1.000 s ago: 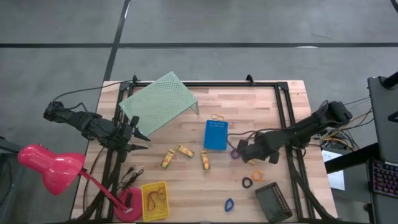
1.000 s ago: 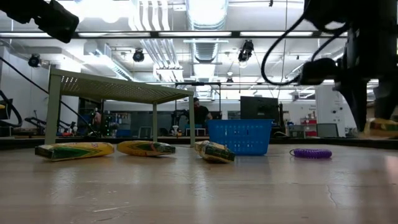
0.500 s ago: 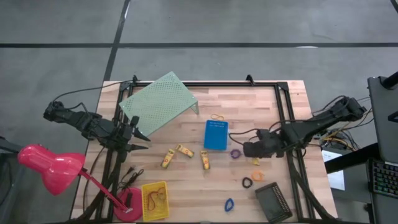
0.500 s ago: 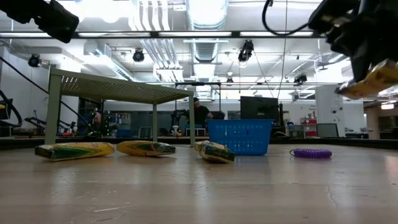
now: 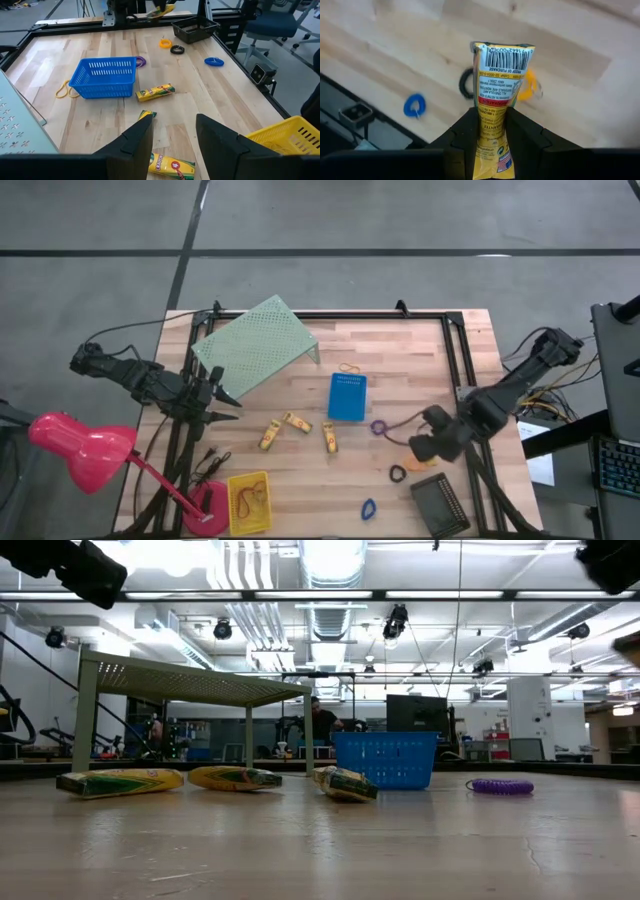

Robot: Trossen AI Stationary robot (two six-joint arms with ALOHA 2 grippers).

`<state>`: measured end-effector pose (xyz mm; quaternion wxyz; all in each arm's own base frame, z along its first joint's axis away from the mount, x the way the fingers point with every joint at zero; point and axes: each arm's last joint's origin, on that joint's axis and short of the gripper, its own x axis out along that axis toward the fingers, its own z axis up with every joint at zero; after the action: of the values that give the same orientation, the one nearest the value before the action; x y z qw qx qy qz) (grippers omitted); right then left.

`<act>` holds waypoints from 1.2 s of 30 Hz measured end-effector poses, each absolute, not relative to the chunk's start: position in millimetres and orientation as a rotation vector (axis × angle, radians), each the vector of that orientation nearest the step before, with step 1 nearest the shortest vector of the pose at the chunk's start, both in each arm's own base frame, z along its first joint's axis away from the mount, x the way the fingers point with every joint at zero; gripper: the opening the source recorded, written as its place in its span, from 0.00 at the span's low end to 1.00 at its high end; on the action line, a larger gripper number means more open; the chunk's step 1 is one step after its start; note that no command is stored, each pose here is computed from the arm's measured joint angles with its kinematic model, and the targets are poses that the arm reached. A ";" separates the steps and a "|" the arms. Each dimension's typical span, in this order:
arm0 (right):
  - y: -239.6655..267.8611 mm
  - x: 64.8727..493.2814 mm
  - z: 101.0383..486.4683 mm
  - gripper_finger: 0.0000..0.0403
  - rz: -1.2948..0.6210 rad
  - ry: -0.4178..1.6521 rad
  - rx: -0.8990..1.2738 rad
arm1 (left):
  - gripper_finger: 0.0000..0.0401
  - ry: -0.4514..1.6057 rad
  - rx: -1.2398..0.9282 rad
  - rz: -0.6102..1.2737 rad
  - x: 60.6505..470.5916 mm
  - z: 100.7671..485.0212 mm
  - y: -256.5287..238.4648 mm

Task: Pick & Place Office Desk Supplies
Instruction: Put the crayon box into the black basket

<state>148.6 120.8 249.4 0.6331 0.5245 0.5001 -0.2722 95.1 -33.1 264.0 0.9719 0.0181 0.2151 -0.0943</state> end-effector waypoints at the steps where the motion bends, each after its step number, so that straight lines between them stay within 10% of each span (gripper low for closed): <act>1: 124.9 145.6 249.6 0.22 -0.618 1.150 1.200 | 0.38 0.434 0.037 -0.190 95.1 264.0 -33.1; 36: 282.2 143.6 200.6 0.23 -1.004 1.281 0.976 | 0.38 0.434 0.035 -0.190 95.1 264.0 -33.1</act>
<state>143.6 282.2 200.6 0.5825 0.4180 0.5486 -0.4300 95.1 -33.1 264.0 0.9719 0.0174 0.2151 -0.0941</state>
